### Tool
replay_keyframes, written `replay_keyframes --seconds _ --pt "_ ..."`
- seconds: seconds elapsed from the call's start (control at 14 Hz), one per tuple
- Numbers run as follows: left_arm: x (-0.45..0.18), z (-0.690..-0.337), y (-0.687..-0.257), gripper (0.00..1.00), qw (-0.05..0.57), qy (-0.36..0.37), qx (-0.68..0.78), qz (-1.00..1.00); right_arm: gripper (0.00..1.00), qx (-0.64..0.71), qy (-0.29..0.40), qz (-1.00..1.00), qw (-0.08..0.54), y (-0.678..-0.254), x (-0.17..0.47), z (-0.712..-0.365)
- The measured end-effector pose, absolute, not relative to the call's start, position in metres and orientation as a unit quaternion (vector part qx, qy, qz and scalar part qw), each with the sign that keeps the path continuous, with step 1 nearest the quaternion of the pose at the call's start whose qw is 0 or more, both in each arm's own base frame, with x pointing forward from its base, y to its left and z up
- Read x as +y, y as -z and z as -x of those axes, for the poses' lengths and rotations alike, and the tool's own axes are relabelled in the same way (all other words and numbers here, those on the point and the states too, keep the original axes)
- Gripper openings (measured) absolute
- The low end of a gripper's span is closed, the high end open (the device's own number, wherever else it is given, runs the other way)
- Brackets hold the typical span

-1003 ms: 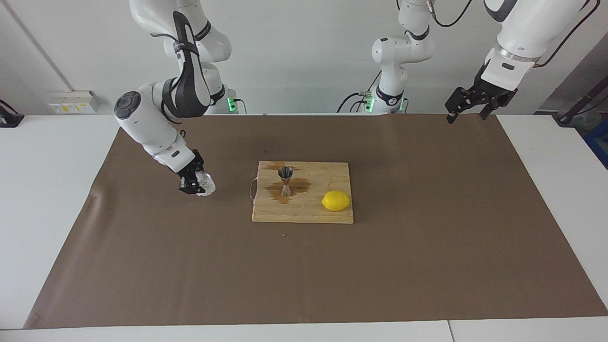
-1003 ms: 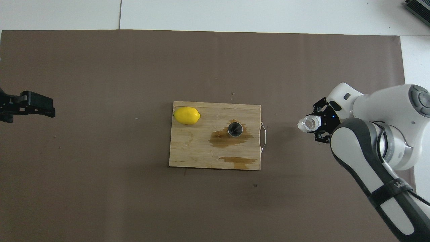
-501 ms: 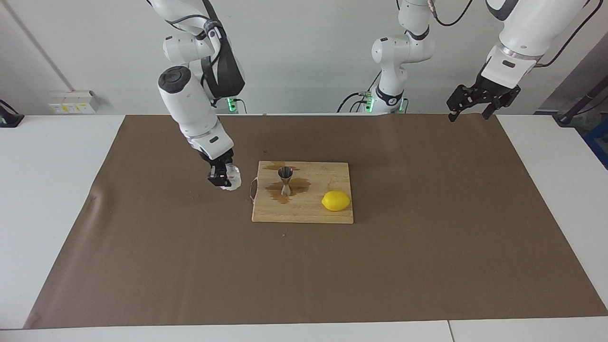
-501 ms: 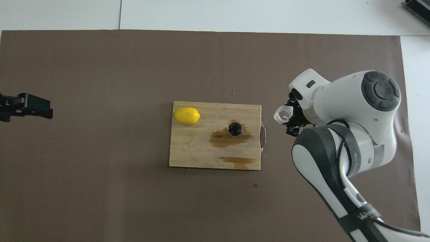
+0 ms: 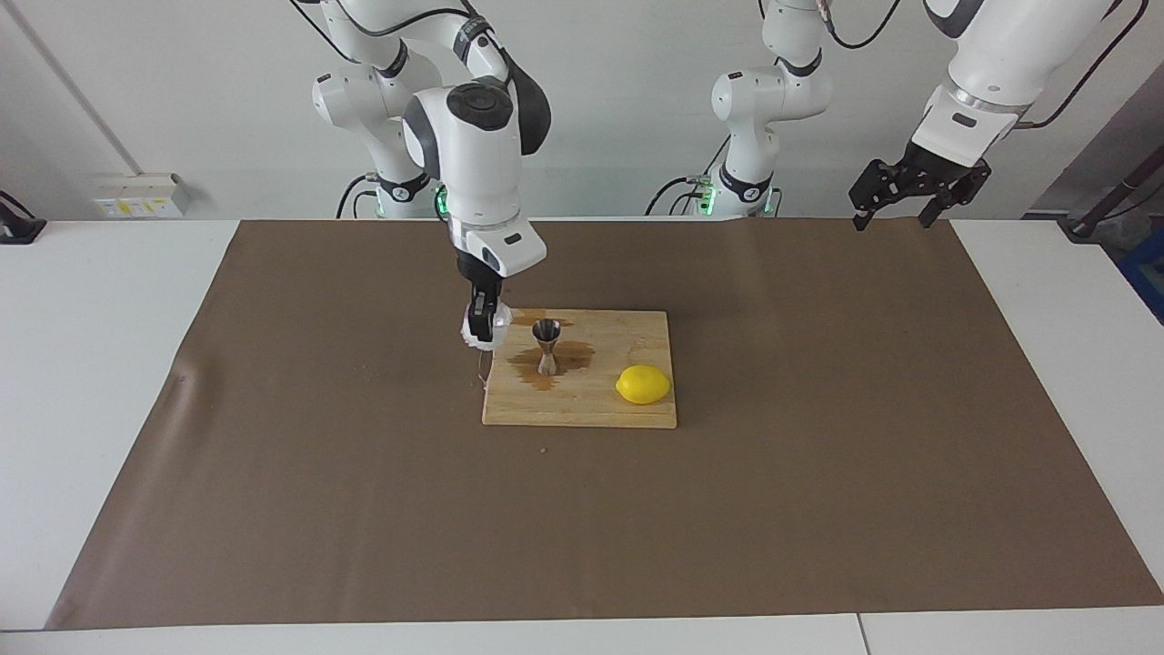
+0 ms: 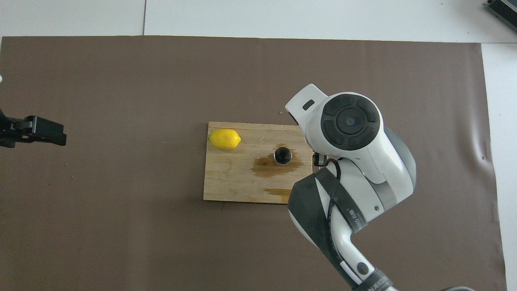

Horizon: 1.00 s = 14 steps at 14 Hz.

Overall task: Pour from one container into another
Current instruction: 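Carry the clear cup with the right gripper above the jigger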

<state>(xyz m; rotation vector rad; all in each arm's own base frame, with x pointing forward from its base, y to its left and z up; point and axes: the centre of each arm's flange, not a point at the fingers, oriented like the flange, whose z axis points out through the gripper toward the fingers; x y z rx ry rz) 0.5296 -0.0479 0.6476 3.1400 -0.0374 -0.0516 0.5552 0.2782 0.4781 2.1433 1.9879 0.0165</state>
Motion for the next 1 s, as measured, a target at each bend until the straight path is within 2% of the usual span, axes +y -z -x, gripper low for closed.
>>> replay_keyframes --seconds 0.29,0.64,1.0 --pt "-0.048 -0.529 -0.645 1.00 0.000 0.019 -0.013 -1.000 0.51 0.694 0.020 -0.700 0.169 -0.465 0.311 -0.547" --pt "-0.039 -0.529 -0.644 1.00 0.000 0.021 -0.004 -1.000 0.51 0.710 0.052 -0.666 0.222 -0.454 0.321 -0.541" --pt "-0.034 -0.528 -0.645 1.00 0.000 0.020 0.000 -1.000 0.51 0.714 0.073 -0.653 0.242 -0.451 0.333 -0.528"
